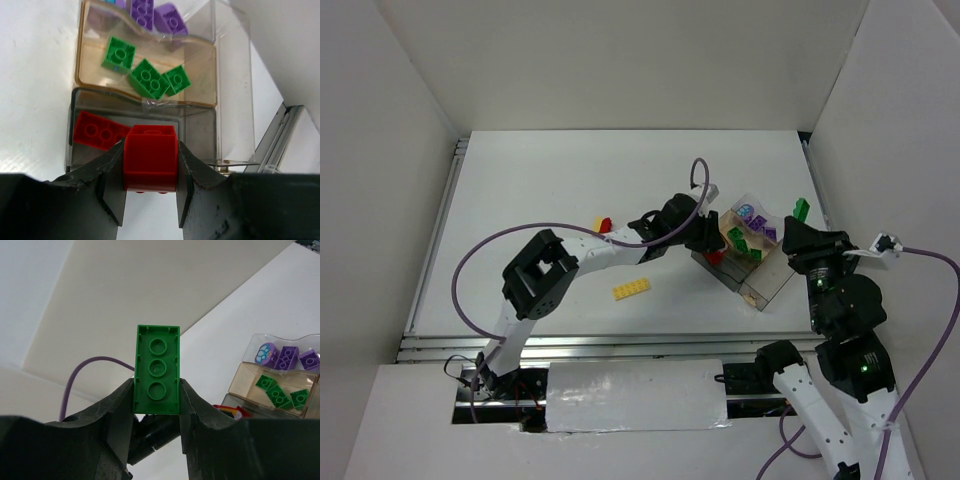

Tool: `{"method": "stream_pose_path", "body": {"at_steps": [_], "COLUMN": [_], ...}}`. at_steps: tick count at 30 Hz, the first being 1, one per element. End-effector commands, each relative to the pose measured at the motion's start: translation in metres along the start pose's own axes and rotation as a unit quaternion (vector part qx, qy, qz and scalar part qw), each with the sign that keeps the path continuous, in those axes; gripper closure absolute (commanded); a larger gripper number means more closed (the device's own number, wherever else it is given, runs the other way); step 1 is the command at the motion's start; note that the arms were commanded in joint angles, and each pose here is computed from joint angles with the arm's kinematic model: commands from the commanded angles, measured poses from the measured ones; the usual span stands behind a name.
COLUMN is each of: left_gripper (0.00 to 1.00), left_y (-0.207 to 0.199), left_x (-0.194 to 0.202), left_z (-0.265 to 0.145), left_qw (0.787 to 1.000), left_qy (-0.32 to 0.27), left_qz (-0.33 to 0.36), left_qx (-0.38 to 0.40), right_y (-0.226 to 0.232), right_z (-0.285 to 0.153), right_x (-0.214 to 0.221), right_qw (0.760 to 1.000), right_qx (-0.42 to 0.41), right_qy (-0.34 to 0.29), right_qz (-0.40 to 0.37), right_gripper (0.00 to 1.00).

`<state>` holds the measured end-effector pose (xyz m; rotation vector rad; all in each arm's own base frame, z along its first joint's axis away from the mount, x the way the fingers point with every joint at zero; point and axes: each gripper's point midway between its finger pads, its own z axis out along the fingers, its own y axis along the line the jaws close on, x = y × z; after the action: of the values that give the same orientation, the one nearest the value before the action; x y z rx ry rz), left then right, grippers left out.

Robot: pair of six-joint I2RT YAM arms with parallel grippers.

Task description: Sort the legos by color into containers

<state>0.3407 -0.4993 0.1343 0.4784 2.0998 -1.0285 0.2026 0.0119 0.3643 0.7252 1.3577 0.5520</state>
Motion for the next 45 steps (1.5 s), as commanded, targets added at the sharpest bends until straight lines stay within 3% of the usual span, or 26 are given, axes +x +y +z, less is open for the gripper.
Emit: {"method": "stream_pose_path", "body": {"at_steps": [1, 6, 12, 15, 16, 17, 19, 20, 22, 24, 29, 33, 40, 45], "left_gripper": [0.67, 0.43, 0.26, 0.23, 0.23, 0.14, 0.13, 0.09, 0.07, 0.06, 0.05, 0.05, 0.03, 0.03], "left_y": [-0.007, -0.013, -0.023, -0.024, -0.015, -0.017, 0.009, 0.01, 0.054, 0.076, 0.074, 0.069, 0.073, 0.084], "left_x": [-0.008, -0.012, -0.017, -0.026, -0.021, -0.044, -0.045, -0.064, -0.06, -0.07, -0.076, -0.058, -0.034, -0.021], "left_z": [0.009, 0.014, 0.003, -0.016, -0.023, -0.043, -0.065, -0.09, -0.123, -0.161, -0.22, -0.237, -0.265, -0.273], "left_qw": [1.0, 1.0, 0.999, 0.999, 0.999, 0.997, 0.993, 0.989, 0.97, 0.957, 0.961, 0.971, 0.972, 0.969], "left_qy": [-0.018, -0.016, -0.021, -0.036, -0.035, -0.069, -0.077, -0.102, -0.106, -0.128, -0.137, -0.103, -0.096, -0.075], "left_qz": [-0.009, -0.004, -0.001, -0.003, -0.005, -0.009, -0.027, -0.038, -0.074, -0.095, -0.061, -0.039, -0.034, -0.03], "left_qx": [-0.005, 0.007, 0.026, 0.017, 0.0, -0.022, -0.083, -0.104, -0.204, -0.242, -0.233, -0.214, -0.213, -0.235], "right_y": [-0.005, -0.007, -0.02, -0.025, -0.029, -0.032, -0.044, -0.046, -0.056, -0.061, -0.071, -0.079, -0.139, -0.149], "right_z": [0.008, 0.016, 0.032, 0.044, 0.048, 0.052, 0.063, 0.066, 0.075, 0.086, 0.122, 0.14, 0.165, 0.161], "right_x": [0.01, 0.026, 0.048, 0.065, 0.07, 0.076, 0.093, 0.097, 0.115, 0.13, 0.158, 0.171, 0.186, 0.204], "right_qw": [1.0, 0.999, 0.995, 0.99, 0.989, 0.987, 0.979, 0.977, 0.971, 0.962, 0.934, 0.92, 0.891, 0.88], "right_qx": [0.01, 0.005, 0.036, 0.051, 0.06, 0.066, 0.092, 0.097, 0.107, 0.104, 0.078, 0.049, 0.116, 0.111], "right_qy": [0.014, 0.038, 0.065, 0.097, 0.105, 0.114, 0.141, 0.147, 0.173, 0.199, 0.274, 0.329, 0.389, 0.421], "right_qz": [-0.024, -0.035, -0.059, -0.083, -0.09, -0.096, -0.114, -0.116, -0.13, -0.152, -0.218, -0.209, -0.203, -0.19], "right_gripper": [1.0, 1.0, 1.0, 1.0, 1.0, 1.0, 1.0, 1.0, 1.0, 1.0, 0.98, 0.95, 0.87, 0.84]}}
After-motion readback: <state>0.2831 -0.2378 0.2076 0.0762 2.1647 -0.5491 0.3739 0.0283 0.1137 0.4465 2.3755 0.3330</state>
